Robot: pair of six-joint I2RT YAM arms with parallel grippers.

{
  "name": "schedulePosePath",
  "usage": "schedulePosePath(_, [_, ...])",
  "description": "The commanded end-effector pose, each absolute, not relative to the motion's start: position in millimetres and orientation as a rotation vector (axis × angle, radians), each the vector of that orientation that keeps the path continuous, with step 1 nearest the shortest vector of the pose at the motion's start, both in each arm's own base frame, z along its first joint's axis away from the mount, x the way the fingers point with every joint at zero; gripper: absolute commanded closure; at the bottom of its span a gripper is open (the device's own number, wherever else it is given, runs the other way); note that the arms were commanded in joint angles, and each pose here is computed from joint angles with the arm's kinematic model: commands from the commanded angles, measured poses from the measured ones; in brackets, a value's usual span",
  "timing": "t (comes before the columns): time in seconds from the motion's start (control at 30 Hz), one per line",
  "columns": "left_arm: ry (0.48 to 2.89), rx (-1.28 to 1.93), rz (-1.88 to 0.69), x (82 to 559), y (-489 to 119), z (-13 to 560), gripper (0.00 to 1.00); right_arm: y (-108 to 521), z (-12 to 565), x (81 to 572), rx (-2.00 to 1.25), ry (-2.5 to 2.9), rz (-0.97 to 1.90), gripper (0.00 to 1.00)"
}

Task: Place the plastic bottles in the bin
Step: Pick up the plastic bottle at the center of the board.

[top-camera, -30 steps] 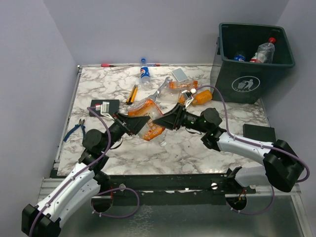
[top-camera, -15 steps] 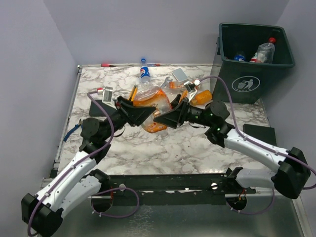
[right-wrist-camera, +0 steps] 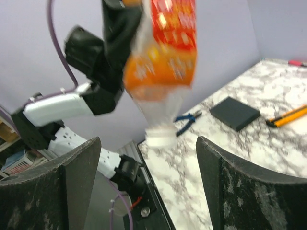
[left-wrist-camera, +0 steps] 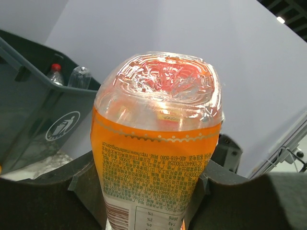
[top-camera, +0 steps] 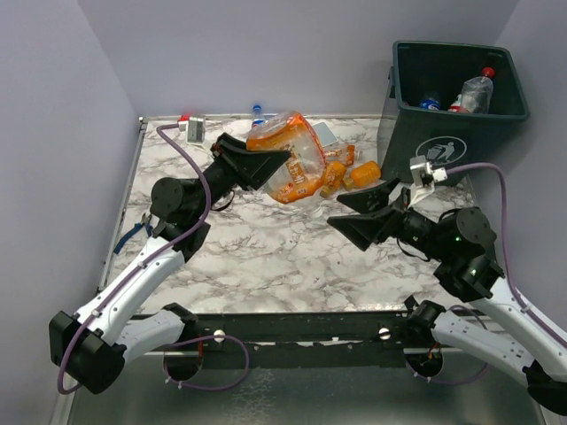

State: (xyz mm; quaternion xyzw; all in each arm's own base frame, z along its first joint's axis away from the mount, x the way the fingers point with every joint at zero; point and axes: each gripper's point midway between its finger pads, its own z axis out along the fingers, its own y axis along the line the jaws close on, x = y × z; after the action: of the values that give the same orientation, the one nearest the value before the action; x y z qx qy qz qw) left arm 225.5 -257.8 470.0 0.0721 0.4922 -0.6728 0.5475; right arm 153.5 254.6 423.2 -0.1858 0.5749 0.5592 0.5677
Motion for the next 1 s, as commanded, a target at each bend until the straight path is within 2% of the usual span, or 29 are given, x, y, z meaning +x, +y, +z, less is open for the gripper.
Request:
schedulePosePath(0.0, [1.079,0.153,-1.677,218,-255,506,0.66,257,363,155,-0.456,1.479,1.279,0.17])
schedulePosePath(0.23, [1.162,0.17,-1.745,220,-272,487,0.75,278,387,161,-0.491,1.43,1.357,0.19])
schedulePosePath(0.4, [1.15,0.184,-1.738,211,-268,488,0.77,293,389,171,-0.523,1.461,1.357,0.23])
schedulePosePath(0.53, [1.144,0.183,-1.706,208,-263,487,0.77,294,386,169,-0.535,1.475,1.358,0.3])
schedulePosePath(0.77, [1.168,0.169,-1.674,212,-262,480,0.78,293,395,147,-0.615,1.424,1.439,0.15])
schedulePosePath(0.97, [1.187,0.141,-1.679,216,-263,475,0.8,284,401,146,-0.572,1.389,1.424,0.14])
